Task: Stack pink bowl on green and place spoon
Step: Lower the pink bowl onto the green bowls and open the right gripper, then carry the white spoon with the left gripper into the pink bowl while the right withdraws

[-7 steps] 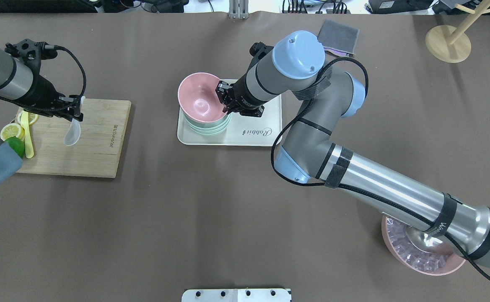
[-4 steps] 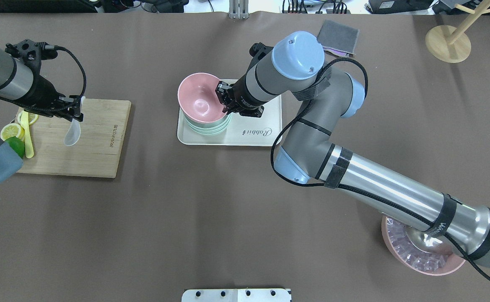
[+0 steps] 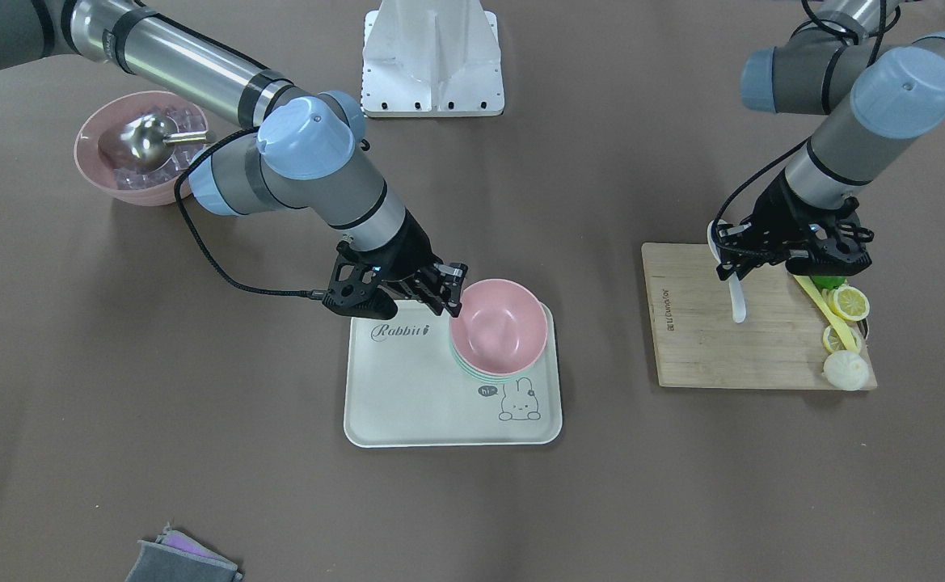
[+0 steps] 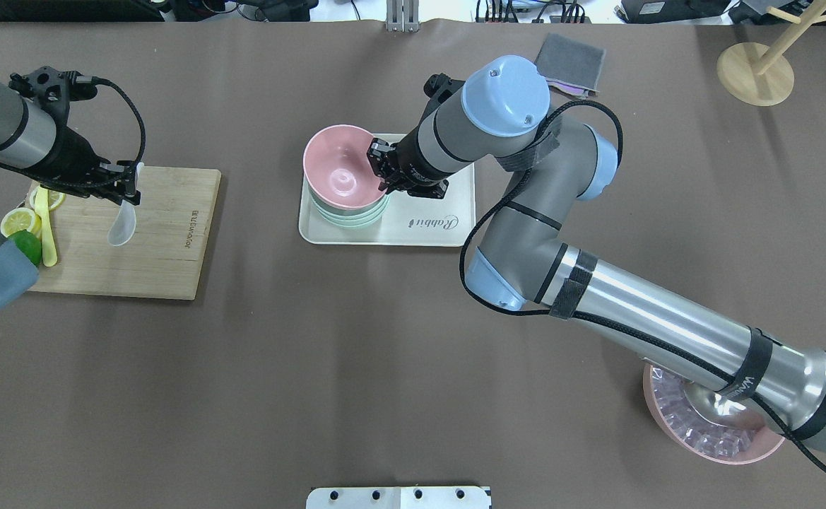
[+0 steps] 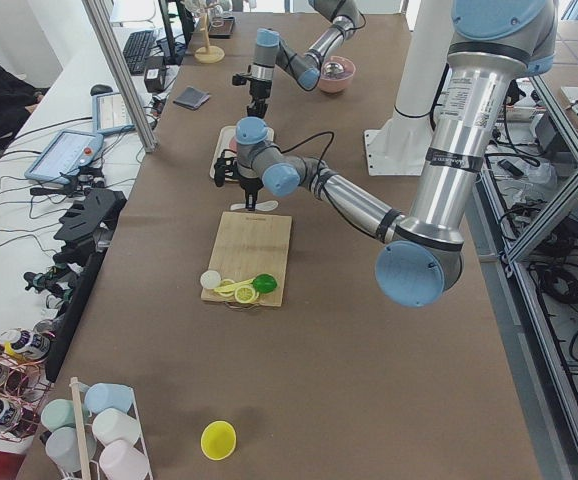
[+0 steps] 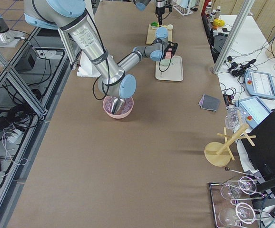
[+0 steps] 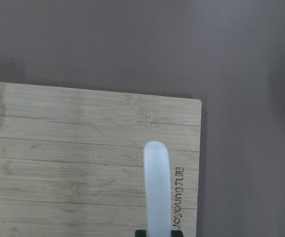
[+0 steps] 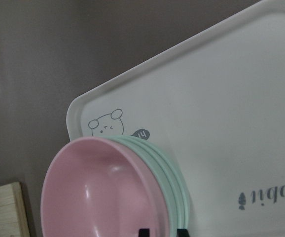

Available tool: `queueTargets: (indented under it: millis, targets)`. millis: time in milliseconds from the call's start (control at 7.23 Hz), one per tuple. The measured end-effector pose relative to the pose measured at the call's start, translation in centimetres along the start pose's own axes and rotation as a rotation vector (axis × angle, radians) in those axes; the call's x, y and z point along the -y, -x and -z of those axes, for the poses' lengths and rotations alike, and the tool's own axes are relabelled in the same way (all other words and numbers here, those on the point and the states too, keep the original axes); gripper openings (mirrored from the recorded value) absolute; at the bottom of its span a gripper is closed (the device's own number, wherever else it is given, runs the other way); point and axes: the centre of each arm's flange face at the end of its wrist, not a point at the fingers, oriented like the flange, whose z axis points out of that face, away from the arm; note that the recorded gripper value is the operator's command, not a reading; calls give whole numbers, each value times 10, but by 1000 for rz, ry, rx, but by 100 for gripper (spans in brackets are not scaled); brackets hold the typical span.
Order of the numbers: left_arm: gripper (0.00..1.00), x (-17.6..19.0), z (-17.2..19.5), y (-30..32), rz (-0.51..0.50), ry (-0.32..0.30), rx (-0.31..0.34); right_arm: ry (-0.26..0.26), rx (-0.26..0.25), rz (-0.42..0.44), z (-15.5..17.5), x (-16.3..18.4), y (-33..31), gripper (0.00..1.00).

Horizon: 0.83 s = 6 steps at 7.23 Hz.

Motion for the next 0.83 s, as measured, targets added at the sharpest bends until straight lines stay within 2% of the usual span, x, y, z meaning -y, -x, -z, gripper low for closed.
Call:
queueTargets:
  millis: [415, 830]
  targets:
    - [0, 8, 9, -22, -13, -18, -23, -25, 15, -2, 6, 1, 2, 100]
    - [0, 44, 34, -115, -29, -85, -136, -29, 22, 16, 31, 28, -10, 100]
